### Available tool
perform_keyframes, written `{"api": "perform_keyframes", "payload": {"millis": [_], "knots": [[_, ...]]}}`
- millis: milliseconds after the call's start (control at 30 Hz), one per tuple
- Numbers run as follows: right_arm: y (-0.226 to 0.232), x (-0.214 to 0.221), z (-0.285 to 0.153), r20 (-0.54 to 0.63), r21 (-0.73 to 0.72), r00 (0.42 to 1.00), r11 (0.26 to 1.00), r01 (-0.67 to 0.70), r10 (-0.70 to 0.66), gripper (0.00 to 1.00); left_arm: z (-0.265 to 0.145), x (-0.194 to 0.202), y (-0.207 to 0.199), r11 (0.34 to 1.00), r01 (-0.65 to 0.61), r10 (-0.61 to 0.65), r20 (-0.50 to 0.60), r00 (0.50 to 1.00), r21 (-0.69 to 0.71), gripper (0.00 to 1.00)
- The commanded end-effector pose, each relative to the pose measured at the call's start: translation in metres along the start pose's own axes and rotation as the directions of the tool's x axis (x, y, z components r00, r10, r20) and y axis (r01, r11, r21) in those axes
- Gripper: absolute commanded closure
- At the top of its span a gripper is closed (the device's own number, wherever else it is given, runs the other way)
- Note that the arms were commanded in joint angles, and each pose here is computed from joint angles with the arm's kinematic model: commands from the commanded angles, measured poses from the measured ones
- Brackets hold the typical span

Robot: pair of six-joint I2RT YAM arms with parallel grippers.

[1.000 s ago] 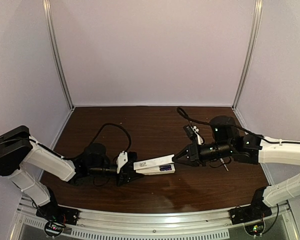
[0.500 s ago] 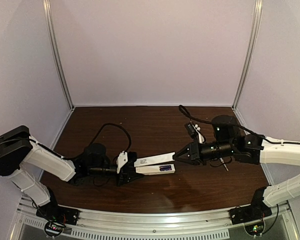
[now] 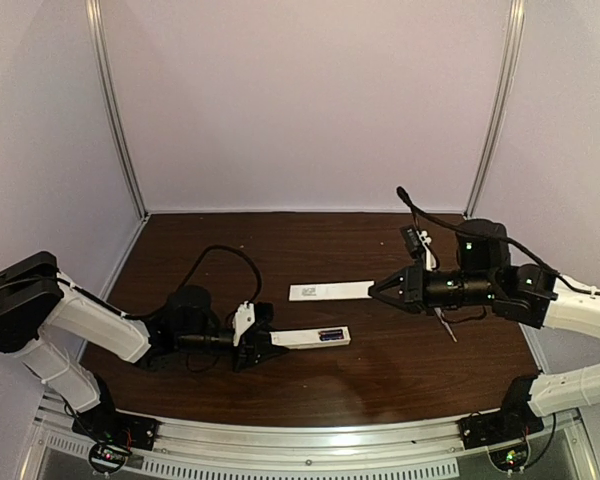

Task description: Unload the batteries from the remote control

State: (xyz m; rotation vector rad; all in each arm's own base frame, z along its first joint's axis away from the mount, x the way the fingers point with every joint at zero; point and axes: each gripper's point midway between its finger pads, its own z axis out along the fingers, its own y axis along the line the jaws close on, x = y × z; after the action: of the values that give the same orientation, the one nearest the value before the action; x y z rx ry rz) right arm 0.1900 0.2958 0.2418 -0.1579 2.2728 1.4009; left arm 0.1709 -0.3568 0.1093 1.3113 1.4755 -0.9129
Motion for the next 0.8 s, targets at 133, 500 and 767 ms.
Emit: {"api": "perform_keyframes", "payload": {"millis": [133, 500, 767], "knots": [[-0.039, -0.020, -0.035, 0.134, 0.224, 0.990, 0.974, 0.023, -0.054, 1.00, -0.001, -0.031, 0.002, 0.999, -0.045, 0.046, 0.094, 0.995, -0.010, 1.00], [-0.081, -0.030, -0.065, 0.172, 0.487, 0.973, 0.872, 0.052, -0.154, 1.00, -0.003, -0.032, 0.002, 0.999, -0.047, 0.048, 0.100, 0.994, -0.011, 1.00], [-0.108, -0.035, -0.078, 0.142, 0.644, 0.966, 0.762, 0.077, -0.217, 1.00, -0.002, -0.032, 0.002, 0.999, -0.047, 0.048, 0.099, 0.994, -0.015, 1.00]]}}
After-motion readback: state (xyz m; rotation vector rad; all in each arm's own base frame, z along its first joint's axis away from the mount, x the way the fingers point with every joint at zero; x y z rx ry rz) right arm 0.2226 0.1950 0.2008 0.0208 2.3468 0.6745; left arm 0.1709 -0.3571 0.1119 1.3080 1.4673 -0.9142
